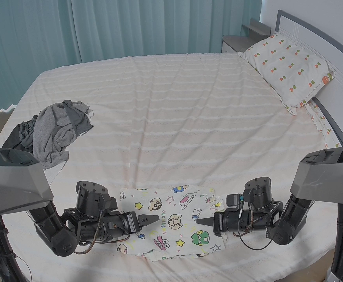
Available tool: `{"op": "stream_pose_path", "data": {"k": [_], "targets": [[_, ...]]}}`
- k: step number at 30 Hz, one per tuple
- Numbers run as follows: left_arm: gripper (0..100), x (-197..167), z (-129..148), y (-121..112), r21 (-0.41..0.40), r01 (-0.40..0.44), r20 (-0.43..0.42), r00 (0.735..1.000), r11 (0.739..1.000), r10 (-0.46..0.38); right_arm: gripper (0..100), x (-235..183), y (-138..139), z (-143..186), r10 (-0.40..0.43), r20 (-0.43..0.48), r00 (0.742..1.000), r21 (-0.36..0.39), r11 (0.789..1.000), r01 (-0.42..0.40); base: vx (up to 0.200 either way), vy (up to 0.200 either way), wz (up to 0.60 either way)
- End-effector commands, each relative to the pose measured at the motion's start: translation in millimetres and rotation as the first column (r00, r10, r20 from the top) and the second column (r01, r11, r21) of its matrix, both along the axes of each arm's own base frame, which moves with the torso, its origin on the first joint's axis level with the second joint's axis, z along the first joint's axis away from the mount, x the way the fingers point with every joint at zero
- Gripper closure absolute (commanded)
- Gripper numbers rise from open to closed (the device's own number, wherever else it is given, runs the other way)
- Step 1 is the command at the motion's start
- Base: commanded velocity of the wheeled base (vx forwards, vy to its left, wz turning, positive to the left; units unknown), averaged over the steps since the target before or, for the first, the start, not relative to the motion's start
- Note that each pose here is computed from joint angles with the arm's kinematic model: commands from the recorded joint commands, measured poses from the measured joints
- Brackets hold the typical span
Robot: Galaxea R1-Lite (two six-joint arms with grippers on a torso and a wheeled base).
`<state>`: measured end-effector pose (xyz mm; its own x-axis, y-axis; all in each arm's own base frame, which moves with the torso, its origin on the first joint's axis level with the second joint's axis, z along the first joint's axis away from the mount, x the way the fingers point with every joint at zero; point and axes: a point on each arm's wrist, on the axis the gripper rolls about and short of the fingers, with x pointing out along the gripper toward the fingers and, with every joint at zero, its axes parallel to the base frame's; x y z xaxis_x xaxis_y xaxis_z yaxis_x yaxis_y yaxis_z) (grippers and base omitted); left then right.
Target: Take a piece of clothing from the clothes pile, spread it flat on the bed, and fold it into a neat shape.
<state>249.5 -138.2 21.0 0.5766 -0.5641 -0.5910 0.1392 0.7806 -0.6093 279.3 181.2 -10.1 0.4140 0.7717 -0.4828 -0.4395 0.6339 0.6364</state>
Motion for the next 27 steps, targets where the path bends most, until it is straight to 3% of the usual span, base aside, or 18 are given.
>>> {"op": "stream_pose_path", "data": {"k": [1, 18, 27], "targets": [[100, -0.1, 0.0, -0.5, 0.0, 0.001, 0.0, 1.0, 1.0, -0.001, 100, 0.1, -0.2, -0.5, -0.001, 0.0, 1.0, -0.001, 1.0, 0.001, 0.0, 0.0, 0.0], [100, -1.0, -1.9, 3.4, 0.042, -0.047, 0.01, 0.999, 0.998, 0.046, 100, -1.5, -0.7, 0.2, -0.002, 0.001, 1.0, -0.003, 1.0, 0.002, 0.0, 0.0, 0.0], [100, -5.5, -1.2, 3.8, 0.042, -0.044, 0.0, 0.999, 0.998, 0.044, 100, -7.4, -1.4, 3.2, 0.001, 0.049, 0.999, 0.034, 0.999, -0.002, 0.0, 0.0, 0.0]]}}
